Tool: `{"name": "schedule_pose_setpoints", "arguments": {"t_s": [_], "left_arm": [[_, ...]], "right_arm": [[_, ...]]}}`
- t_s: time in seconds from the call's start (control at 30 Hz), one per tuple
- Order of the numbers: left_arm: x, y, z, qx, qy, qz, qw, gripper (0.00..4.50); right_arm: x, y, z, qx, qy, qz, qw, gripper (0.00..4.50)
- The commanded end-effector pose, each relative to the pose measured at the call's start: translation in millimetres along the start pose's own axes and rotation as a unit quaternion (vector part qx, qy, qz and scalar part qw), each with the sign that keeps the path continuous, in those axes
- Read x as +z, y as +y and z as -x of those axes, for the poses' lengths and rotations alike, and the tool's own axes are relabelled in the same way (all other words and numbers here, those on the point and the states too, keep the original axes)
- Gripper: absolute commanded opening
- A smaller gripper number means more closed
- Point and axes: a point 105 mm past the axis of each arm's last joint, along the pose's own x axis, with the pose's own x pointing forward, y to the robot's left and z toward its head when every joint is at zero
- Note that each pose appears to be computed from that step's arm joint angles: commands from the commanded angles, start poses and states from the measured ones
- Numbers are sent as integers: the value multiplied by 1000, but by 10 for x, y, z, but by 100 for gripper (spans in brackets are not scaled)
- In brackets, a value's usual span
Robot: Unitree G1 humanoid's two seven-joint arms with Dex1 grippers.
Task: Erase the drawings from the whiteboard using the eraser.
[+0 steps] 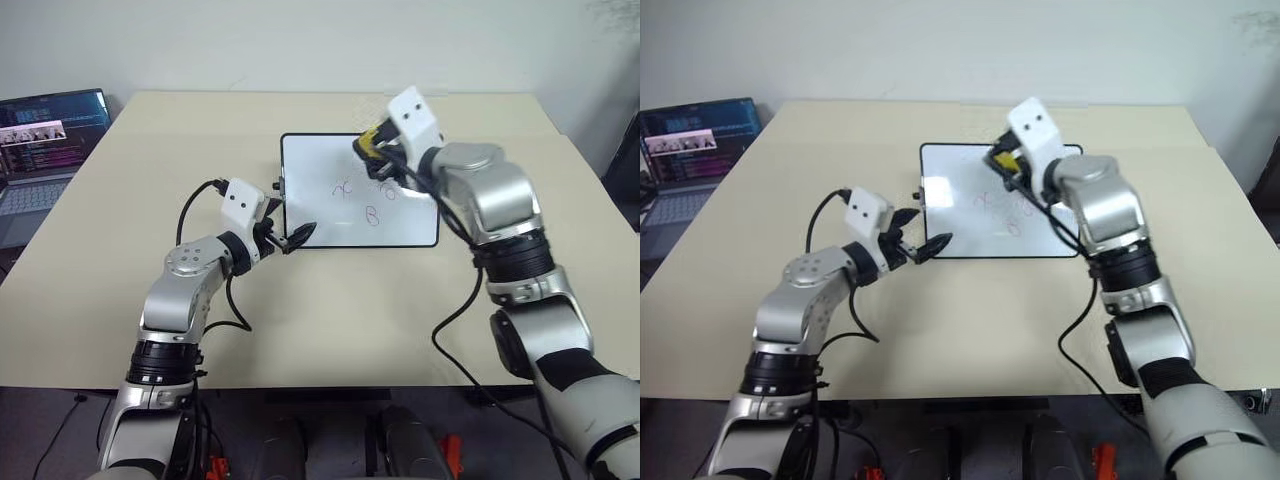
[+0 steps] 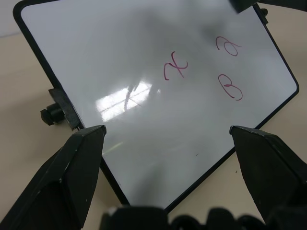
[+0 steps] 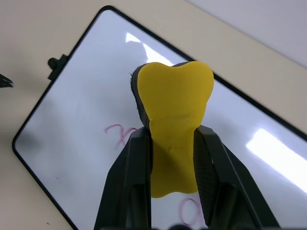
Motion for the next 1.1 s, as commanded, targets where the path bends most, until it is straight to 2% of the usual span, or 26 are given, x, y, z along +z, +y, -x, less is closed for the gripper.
{"name": "schedule_pose_setpoints", "arguments": {"t_s": [0.03,0.2,0.53,1.1], "left_arm": [[91,25,55,11,-11,-18,1000,450],[16,22,79,14,7,-25,1000,450],[-10,-7,54,10,17,-30,999,450],[125,-10,193,-17,20,-42,999,450]], "right_arm": [[160,-7,-48,-21,-2,40,999,86],[197,172,-259,-13,31,113,993,86],[231,178,-433,-32,62,222,972,86],[406,244,-431,-23,52,269,961,86]]}}
